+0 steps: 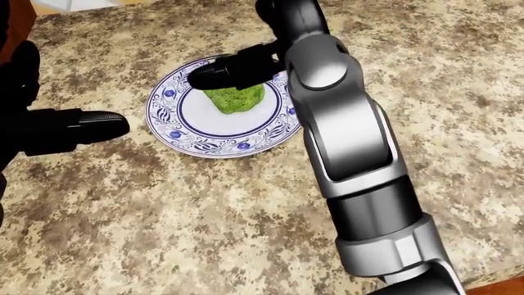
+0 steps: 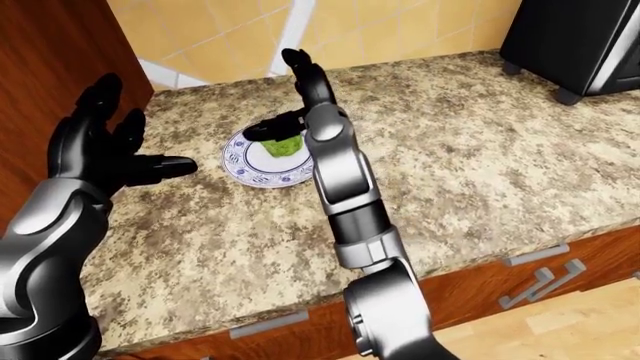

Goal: Place the broccoli on the rack of the oven.

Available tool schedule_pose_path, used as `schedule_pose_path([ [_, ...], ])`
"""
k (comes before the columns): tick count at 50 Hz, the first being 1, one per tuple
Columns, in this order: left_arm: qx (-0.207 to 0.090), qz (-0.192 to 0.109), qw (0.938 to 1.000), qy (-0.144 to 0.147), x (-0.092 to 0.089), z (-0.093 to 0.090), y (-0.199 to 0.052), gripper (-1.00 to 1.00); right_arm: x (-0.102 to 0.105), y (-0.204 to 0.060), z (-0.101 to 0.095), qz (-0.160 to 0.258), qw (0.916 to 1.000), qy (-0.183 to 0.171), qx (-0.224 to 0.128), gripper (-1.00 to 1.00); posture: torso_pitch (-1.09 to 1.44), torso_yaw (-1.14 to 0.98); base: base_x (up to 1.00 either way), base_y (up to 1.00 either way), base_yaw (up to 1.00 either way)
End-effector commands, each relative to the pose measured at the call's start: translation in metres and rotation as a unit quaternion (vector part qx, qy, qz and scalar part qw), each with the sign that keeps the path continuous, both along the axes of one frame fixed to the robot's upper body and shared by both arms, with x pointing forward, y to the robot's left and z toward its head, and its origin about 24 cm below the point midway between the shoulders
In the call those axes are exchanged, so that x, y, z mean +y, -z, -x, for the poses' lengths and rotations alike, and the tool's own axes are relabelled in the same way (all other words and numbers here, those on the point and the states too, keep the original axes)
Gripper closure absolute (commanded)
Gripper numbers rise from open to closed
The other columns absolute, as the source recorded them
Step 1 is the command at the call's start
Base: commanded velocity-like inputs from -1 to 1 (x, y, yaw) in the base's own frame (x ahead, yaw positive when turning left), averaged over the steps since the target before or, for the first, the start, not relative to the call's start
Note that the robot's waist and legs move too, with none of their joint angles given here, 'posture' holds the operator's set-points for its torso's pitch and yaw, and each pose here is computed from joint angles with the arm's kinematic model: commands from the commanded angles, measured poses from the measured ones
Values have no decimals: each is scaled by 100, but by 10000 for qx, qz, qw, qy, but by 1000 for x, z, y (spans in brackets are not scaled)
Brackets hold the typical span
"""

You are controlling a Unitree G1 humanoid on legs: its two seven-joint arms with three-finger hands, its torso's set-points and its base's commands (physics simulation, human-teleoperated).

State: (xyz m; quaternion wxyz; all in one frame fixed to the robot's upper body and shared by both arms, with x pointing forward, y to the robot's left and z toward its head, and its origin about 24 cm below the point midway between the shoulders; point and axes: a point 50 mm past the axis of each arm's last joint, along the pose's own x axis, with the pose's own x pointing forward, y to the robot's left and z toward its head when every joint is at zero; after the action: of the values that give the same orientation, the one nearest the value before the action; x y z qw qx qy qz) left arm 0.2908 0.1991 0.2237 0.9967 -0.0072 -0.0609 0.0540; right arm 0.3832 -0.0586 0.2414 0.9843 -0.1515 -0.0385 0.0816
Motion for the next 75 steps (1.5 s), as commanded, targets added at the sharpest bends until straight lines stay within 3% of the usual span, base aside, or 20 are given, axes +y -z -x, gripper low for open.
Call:
schedule_pose_path([
  [1,-445,-53,9990,-10,0,4,-17,-100,2,-25,4,-59,9984,-48,-553,-71,0,0,0,0,0],
  [30,-426,-56,9991,-5,-1,4,-16,-100,6,9,-4,211,9994,-3,-291,-71,0,0,0,0,0],
  [75,-421,-45,9991,4,-1,3,-15,-100,17,27,-20,434,9991,-10,33,-70,0,0,0,0,0],
])
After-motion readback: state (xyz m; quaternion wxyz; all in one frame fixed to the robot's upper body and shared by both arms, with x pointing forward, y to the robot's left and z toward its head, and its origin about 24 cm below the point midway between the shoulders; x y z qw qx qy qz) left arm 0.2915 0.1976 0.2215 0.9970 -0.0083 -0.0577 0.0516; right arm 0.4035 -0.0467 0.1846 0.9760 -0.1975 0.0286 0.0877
